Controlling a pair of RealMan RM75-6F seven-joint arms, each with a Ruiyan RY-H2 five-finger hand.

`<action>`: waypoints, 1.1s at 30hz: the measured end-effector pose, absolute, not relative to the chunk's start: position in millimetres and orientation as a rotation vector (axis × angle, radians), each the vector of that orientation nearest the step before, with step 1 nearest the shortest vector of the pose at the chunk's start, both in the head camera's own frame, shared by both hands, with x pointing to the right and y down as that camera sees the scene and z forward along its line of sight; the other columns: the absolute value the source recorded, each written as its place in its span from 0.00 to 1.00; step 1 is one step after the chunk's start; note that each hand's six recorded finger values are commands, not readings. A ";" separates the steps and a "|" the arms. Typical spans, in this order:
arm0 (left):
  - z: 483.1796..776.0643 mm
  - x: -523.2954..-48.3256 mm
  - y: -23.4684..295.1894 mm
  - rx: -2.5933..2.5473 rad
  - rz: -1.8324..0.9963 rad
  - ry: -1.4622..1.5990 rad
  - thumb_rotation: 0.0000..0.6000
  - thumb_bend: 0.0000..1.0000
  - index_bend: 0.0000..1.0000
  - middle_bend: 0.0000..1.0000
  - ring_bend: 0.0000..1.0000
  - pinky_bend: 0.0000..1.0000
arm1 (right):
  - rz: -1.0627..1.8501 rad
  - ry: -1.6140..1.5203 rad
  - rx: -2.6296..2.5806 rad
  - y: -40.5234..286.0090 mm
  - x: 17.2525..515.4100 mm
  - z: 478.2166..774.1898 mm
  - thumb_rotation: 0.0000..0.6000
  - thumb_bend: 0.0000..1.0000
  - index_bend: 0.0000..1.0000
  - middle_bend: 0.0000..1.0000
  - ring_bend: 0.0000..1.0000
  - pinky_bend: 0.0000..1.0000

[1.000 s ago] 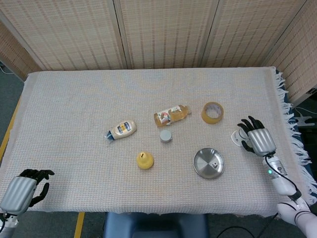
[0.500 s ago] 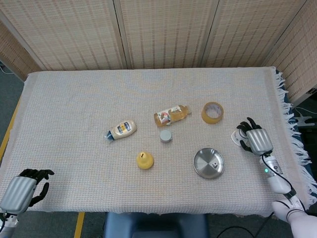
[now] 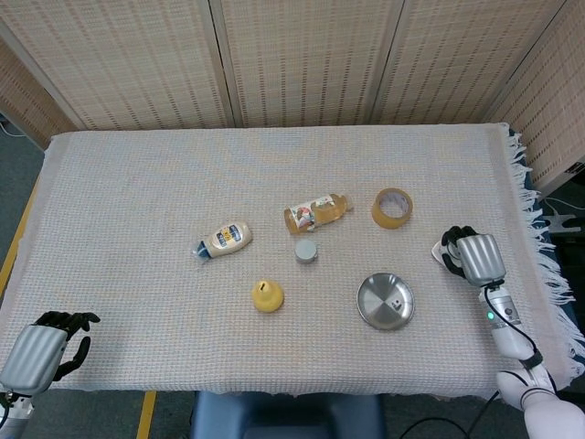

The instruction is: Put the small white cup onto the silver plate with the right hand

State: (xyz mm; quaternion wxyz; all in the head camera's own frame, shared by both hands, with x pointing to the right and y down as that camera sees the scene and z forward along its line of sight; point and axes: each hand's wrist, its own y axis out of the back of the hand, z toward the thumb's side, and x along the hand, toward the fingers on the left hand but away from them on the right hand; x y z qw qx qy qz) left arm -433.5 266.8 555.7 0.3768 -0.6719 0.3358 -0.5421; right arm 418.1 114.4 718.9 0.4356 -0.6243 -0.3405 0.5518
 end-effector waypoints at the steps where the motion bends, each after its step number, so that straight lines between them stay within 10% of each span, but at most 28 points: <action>1: 555.7 -433.4 266.8 -1.718 -1.386 0.859 1.00 0.51 0.37 0.47 0.42 0.38 | 1.361 -0.854 -1.557 114.5 416.4 717.5 1.00 0.31 0.57 0.50 0.42 0.73; 33: 555.5 -433.9 266.5 -1.719 -1.398 0.861 1.00 0.51 0.38 0.48 0.43 0.38 | 1.187 -0.643 -2.057 181.8 321.9 692.7 1.00 0.31 0.57 0.50 0.42 0.73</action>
